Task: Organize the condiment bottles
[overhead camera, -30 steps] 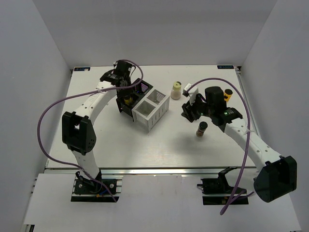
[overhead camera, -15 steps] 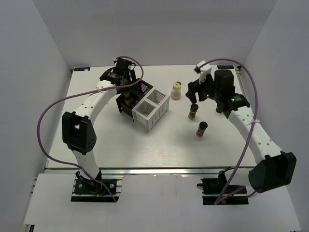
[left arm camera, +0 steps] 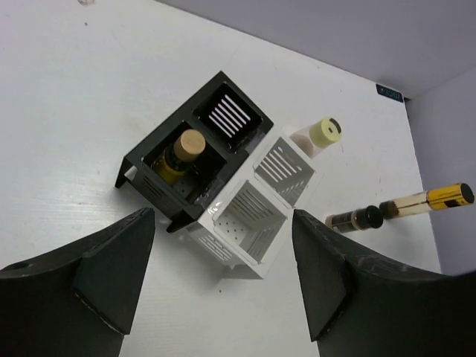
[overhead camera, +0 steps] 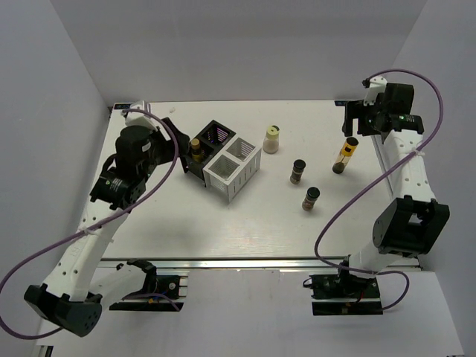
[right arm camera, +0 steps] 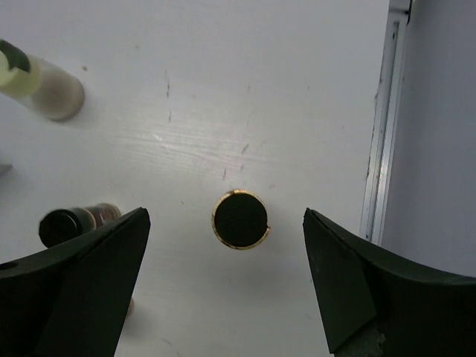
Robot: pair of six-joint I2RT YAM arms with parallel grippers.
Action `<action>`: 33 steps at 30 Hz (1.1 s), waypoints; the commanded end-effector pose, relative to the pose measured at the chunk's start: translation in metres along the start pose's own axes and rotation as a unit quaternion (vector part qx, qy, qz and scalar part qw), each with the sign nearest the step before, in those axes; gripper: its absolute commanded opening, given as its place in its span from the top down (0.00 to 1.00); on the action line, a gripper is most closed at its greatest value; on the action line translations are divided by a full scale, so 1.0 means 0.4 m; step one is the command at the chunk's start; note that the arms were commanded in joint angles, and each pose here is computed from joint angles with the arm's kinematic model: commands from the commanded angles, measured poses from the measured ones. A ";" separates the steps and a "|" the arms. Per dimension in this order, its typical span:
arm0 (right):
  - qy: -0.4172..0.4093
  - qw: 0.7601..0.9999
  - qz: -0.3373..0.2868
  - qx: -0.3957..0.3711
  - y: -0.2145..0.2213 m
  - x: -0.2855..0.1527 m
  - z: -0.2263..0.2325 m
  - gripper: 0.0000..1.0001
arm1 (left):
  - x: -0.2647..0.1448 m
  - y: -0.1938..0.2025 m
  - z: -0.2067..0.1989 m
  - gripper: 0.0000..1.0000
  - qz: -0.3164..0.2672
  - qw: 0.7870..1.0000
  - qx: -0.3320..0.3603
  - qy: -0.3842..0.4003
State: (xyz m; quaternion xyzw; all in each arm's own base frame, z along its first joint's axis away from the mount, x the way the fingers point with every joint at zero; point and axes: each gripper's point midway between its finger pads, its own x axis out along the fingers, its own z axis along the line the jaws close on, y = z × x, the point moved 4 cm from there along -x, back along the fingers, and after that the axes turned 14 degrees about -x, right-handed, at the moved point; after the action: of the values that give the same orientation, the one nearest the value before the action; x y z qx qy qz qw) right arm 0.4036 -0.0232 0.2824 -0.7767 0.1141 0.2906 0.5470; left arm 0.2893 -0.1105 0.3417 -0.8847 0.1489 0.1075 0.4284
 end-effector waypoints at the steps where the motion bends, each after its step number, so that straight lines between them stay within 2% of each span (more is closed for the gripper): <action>1: -0.008 0.999 0.031 -0.022 0.016 -0.017 -0.028 0.11 | 0.013 0.071 0.031 0.16 0.039 0.999 -0.014 0.001; 2: -0.022 0.998 0.053 -0.015 0.044 -0.001 -0.026 0.11 | 0.009 0.080 0.038 0.16 0.043 0.999 -0.015 0.000; 4: -0.035 0.998 0.049 -0.012 0.050 0.000 -0.039 0.11 | -0.001 0.097 0.052 0.15 0.048 0.999 -0.023 -0.001; 5: -0.049 0.996 0.073 -0.005 0.082 0.023 -0.035 0.11 | -0.002 0.104 0.057 0.15 0.050 0.998 -0.025 -0.002; 9: -0.055 0.994 0.094 -0.012 0.120 0.061 -0.038 0.11 | -0.008 0.120 0.069 0.14 0.056 0.998 -0.032 -0.005; 14: -0.093 0.990 0.106 -0.009 0.150 0.099 -0.017 0.17 | -0.005 0.130 0.076 0.13 0.061 0.998 -0.034 -0.006; 22: -0.106 0.988 0.108 -0.009 0.184 0.138 -0.005 0.20 | 0.003 0.153 0.088 0.13 0.070 0.997 -0.042 -0.009; 30: -0.116 0.988 0.105 -0.010 0.194 0.157 0.011 0.38 | 0.009 0.164 0.094 0.13 0.075 0.996 -0.049 -0.013; 33: -0.122 0.987 0.104 -0.015 0.198 0.161 0.024 0.49 | 0.009 0.169 0.096 0.13 0.076 0.996 -0.052 -0.012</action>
State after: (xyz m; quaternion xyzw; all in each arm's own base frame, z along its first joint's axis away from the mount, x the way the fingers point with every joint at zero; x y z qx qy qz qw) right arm 0.4092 -0.0416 0.1815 -0.7238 0.1408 0.4411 0.5117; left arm 0.2693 -0.1179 0.2646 -0.8849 0.2009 0.1721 0.3835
